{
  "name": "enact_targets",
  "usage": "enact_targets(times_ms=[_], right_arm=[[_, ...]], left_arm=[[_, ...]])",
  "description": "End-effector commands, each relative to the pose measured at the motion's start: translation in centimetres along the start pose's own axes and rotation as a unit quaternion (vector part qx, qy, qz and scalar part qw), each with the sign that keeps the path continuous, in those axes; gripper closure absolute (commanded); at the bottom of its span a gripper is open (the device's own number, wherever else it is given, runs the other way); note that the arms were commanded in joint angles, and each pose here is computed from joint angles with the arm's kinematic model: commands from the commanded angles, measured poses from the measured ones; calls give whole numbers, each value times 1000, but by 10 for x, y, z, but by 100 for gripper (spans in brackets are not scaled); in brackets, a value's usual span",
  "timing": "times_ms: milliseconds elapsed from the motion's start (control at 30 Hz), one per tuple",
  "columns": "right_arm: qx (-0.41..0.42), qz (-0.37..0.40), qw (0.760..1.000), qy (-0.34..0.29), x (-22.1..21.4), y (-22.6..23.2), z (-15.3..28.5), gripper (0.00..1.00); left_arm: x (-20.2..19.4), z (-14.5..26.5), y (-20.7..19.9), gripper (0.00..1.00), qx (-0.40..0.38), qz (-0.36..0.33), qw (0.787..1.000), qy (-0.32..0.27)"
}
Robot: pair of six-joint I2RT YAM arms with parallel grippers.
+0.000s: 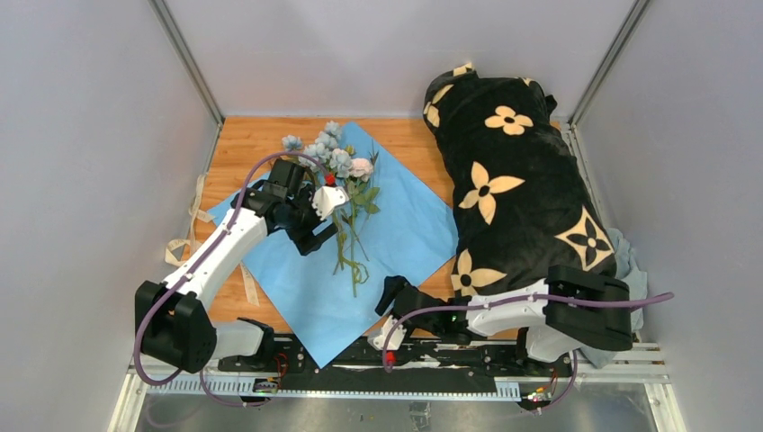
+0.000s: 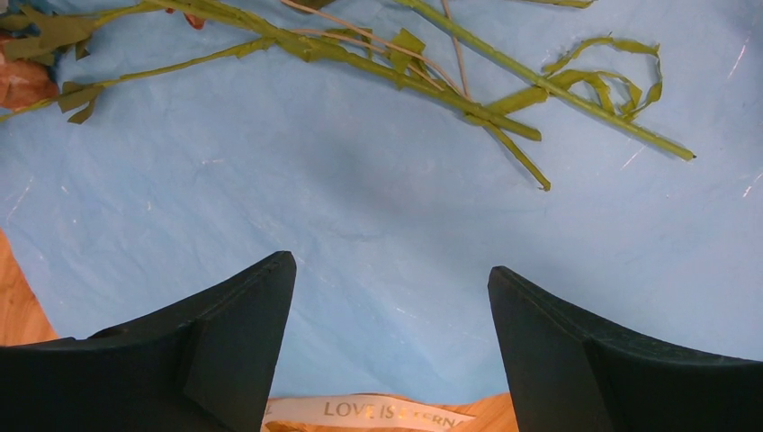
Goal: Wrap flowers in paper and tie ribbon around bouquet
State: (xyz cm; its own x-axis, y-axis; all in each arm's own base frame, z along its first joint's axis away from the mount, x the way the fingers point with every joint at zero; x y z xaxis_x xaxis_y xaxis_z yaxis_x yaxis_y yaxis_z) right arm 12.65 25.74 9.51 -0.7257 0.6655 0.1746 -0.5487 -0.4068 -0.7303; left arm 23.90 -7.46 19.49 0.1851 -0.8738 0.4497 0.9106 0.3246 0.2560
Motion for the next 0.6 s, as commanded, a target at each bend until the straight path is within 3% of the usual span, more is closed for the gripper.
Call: enact_targets(times_ms=[0,100,133,200,267,433,567], right_arm=[[17,59,998,25,-17,21,-14,30],[19,56,998,11,-15,21,-20,36],[22,53,998,4,-13,21,-21,44],[21,20,1000,-12,-11,18,-22,79],[23,-32,999,-30,-11,11,-21,97],[23,-172,982,-79,-13,-12,-17,100],[56,-305,945,-107,-23,-21,-14,100]], left_arm=[[-3,6,-2,12,3,-10,1000,3],[-3,7,-3,12,-3,-13,1000,3],[-3,8,-4,12,-7,-15,1000,3],[-3,10,-6,12,-20,-25,1000,2],[-2,14,-9,12,-34,-37,999,-6],[3,27,-13,13,-50,-70,996,-26],[6,38,-22,14,-75,-102,990,-54]])
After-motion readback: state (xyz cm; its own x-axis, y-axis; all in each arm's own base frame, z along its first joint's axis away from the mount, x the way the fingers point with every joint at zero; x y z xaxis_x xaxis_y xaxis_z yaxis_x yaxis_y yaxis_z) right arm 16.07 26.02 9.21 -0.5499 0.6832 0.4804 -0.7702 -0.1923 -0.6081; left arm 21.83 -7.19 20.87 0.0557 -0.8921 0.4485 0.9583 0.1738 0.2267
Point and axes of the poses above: each gripper's point midway between its finger pads, its own z axis back along the fingers, its own y axis along the line the jaws close on, x = y × z, the point moved 8 cm from there along z, back along the fingers, and after that the axes turned 14 degrees about -z, right-handed, at the moved point
